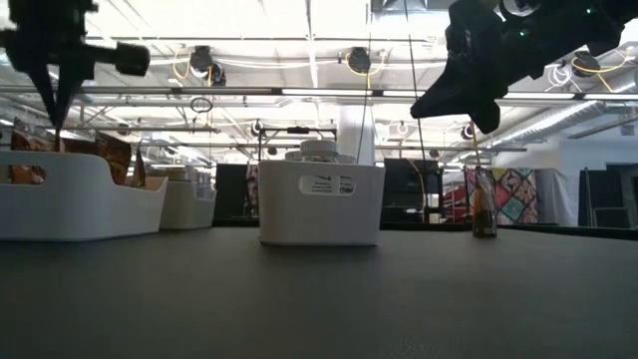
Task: Sort spices by type
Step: Put the orange seasoning pack into the left white bin
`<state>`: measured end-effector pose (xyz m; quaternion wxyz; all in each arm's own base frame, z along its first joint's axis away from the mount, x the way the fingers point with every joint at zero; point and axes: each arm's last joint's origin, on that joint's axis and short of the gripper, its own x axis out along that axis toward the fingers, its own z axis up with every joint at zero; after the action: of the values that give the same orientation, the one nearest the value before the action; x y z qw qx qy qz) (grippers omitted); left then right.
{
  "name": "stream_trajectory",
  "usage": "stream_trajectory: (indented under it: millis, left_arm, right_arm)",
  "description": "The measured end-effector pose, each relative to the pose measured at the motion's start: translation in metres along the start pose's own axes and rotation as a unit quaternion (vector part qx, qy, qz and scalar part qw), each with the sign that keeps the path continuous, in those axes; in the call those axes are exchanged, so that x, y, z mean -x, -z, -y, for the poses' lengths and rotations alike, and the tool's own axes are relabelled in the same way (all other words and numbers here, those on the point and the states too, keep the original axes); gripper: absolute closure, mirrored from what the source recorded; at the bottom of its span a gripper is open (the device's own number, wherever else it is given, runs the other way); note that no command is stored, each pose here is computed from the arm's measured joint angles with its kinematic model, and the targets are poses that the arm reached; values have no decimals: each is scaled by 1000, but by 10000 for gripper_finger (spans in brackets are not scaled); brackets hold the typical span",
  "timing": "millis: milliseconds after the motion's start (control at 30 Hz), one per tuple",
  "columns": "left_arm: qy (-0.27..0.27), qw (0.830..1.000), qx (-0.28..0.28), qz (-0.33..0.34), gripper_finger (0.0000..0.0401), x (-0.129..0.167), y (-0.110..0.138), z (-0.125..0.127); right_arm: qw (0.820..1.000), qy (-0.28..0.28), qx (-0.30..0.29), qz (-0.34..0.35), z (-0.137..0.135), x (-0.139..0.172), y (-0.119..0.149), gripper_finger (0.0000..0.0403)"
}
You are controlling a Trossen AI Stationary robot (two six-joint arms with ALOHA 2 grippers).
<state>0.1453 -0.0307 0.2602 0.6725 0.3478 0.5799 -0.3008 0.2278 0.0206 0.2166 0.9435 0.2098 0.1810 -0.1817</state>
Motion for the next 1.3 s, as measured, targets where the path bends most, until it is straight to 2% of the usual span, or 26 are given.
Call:
stream_trajectory:
  millis: [167,433,567,767,1167,1300]
  left_arm:
    - [7,1000,-17,-15,401,-12,6,5]
    - [11,999,-52,-2,401,-23,6,7]
    - [16,998,-55,37,401,-24,3,7]
    - [16,998,-50,30,400,-24,4,7]
    - [13,999,-37,23,363,-24,4,7]
    - [6,1000,-25,16,340,-24,4,6]
  right_arm:
    - [1000,0,-2,0,0,0,0,403]
    - [1000,0,-2,0,0,0,0,403]
    - [1000,0,-3,1,0,0,0,403]
    - [1000,0,-13,1,0,0,0,403]
    - [1000,0,-14,1,0,0,0,403]
    - [1000,0,-13,1,0,0,0,403]
